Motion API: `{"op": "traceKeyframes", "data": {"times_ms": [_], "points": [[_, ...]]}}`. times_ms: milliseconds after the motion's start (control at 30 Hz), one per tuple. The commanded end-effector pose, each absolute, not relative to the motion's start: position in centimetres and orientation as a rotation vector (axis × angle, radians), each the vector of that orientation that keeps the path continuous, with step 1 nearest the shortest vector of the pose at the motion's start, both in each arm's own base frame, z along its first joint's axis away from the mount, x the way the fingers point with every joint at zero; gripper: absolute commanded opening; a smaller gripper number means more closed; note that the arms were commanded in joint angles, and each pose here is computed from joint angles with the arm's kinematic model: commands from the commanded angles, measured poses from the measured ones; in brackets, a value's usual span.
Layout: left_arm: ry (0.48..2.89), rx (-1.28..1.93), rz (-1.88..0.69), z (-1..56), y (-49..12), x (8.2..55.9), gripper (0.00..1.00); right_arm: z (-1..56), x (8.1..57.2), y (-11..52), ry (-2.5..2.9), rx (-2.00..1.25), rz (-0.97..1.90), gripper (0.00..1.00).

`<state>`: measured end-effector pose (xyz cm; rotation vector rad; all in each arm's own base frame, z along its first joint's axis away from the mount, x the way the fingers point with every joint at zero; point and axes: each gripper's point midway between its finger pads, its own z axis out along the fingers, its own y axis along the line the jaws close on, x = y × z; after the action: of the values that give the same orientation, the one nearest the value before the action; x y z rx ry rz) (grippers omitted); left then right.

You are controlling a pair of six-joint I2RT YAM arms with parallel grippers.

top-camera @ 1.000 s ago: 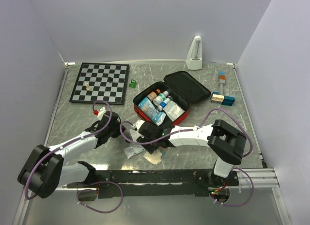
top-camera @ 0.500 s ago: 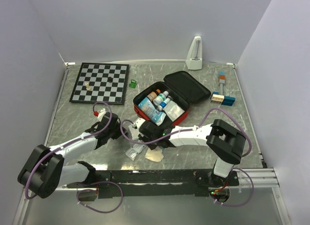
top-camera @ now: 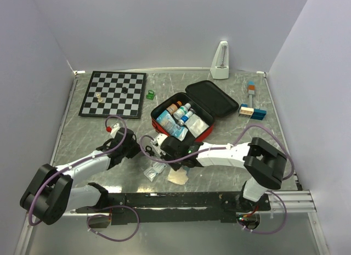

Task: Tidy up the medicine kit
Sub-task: Pick up the scissors from the center of the board, then place the scissors in the medicine box.

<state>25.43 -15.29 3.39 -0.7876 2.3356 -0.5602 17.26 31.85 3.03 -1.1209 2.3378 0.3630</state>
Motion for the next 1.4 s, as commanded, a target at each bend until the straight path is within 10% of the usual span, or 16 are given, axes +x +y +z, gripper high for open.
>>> {"op": "traceKeyframes", "data": {"times_ms": [0, 733, 1367], "points": [[2.304, -0.793, -0.607, 4.1, -15.6, 25.8, 0.21, 6.4, 17.1, 32.1, 2.274, -1.102, 0.425, 0.05], [2.22, -0.828, -0.559, 6.6, -13.9, 26.3, 0.21, 12.3, 16.8, 30.3, 2.208, -1.048, 0.45, 0.0], [2.182, -0.825, -0.6, 7.8, -12.6, 25.6, 0.21, 16.4, 32.2, 23.8, 2.241, -0.677, 0.22, 0.0]]}}
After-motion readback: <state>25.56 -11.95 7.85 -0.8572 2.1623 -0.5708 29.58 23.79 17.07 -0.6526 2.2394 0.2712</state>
